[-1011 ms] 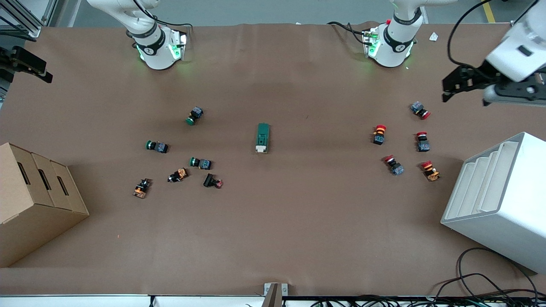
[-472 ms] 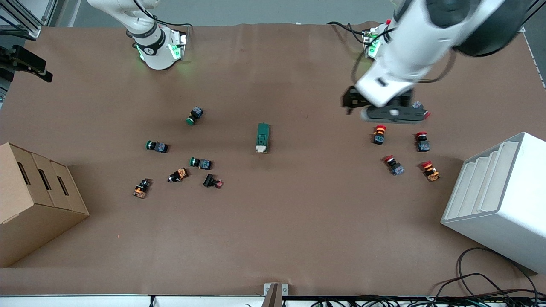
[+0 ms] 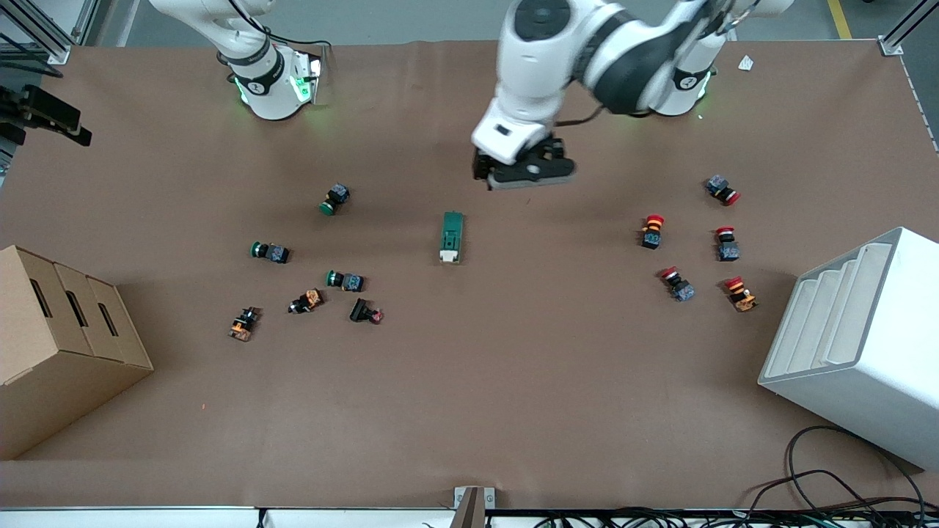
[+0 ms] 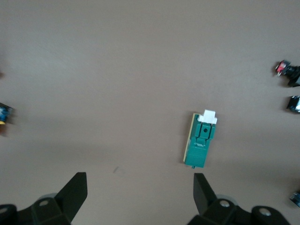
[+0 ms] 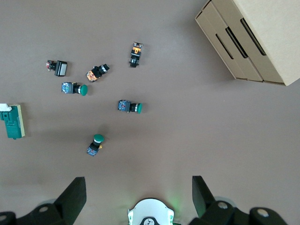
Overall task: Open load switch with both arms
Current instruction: 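Move the left gripper over the teal switch and lower it onto the body, then reach the right gripper to the white lever while the left gripper holds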
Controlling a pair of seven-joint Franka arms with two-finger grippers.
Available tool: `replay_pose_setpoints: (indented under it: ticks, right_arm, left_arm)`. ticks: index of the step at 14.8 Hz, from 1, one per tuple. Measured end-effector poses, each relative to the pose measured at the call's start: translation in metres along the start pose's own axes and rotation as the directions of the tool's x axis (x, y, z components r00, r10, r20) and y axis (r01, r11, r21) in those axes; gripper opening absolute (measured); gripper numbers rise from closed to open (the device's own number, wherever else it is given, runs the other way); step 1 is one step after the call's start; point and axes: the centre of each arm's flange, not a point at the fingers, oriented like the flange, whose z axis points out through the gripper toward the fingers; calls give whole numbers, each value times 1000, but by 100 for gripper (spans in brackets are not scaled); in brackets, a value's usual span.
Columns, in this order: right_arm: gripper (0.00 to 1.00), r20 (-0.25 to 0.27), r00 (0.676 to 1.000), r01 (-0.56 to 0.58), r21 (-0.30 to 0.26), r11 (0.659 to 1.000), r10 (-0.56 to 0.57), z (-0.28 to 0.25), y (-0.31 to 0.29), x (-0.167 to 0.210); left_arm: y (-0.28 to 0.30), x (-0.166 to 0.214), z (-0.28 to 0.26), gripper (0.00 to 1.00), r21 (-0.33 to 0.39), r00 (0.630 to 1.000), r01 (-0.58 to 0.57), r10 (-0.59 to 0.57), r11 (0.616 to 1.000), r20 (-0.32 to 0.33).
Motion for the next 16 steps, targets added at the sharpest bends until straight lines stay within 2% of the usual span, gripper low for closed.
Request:
replay_pose_setpoints:
  ticks: [3,6,11,14,16]
  right_arm:
    - [100,40,999,-13,-2,1000,13,20,6,17]
    - [100,106,993,-50,-3,999,50,56,26,42]
    - [100,172,976,-130,-19,991,131,101,32,70]
    - [100,166,949,-261,-61,964,267,139,-6,83]
    - [100,165,906,-376,-103,921,389,166,-43,89]
  left_arm:
    - [44,-50,56,100,46,992,20,-14,999,-124]
    - [74,-97,116,100,60,977,40,-26,997,-214]
    - [96,-167,207,100,44,913,7,12,999,-409]
    - [97,-190,245,99,29,873,-48,56,998,-484]
    - [95,-196,262,98,27,848,-84,85,996,-523]
